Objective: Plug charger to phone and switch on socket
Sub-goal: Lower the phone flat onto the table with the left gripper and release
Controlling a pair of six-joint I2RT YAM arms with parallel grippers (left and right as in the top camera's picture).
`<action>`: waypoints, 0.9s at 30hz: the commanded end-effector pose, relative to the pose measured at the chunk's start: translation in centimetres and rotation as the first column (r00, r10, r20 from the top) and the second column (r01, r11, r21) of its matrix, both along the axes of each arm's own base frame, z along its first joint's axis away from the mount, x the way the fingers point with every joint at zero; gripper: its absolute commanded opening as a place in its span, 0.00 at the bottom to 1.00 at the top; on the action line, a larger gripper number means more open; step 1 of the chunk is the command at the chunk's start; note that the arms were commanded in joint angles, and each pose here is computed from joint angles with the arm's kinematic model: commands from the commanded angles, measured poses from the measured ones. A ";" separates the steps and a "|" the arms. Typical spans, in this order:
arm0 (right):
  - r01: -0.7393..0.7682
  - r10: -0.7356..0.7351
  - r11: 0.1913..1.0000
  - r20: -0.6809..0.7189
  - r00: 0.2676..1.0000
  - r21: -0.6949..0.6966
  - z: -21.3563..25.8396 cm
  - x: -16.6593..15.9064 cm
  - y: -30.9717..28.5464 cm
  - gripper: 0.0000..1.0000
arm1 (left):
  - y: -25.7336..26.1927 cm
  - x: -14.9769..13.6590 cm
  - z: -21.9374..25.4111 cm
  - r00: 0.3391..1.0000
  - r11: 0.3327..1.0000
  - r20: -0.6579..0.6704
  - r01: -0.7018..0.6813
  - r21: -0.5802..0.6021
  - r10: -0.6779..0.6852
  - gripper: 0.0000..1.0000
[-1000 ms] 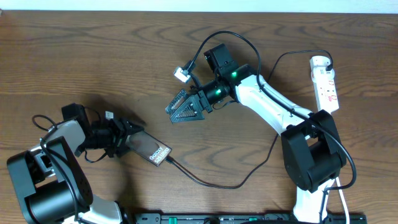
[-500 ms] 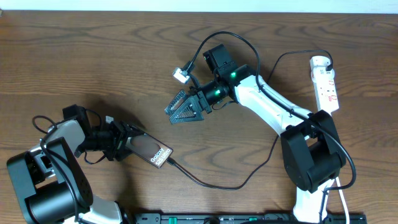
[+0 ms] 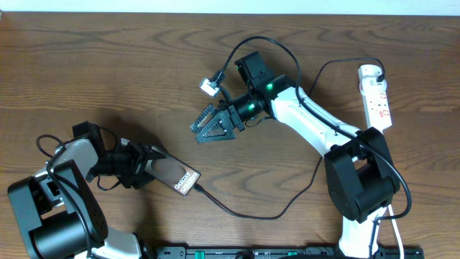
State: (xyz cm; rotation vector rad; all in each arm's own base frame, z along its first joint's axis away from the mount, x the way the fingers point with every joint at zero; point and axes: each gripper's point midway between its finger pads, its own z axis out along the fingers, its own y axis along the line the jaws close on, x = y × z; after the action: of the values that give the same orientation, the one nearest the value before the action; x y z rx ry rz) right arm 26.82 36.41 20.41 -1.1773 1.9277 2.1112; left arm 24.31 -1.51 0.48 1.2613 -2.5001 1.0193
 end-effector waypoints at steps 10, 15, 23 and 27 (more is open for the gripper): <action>-0.013 0.012 1.000 0.021 1.000 0.027 1.1 -0.2 0.2 0.99 | 6.2 -7.3 -6.5 0.939 0.901 -0.345 0.145 0.408 0.005 0.66; -0.013 0.012 1.000 0.021 1.000 0.027 1.1 -0.2 0.2 0.99 | 6.5 -7.0 -6.6 0.942 0.894 -0.335 0.130 0.428 0.023 0.66; -0.013 0.012 1.000 0.021 1.000 0.027 1.1 -0.2 0.2 0.99 | 7.0 -6.1 -6.7 0.951 0.886 -0.309 0.116 0.449 0.032 0.66; -0.013 0.012 1.000 0.020 1.000 0.027 1.1 -0.2 0.2 0.99 | 7.5 -5.1 -6.5 0.958 0.880 -0.283 0.104 0.463 0.035 0.66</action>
State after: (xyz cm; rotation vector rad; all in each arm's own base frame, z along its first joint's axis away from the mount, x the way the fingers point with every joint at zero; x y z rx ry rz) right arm 26.82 36.41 20.40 -1.1773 1.9280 2.1108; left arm 24.52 -0.95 0.23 1.4018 -2.4330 0.9471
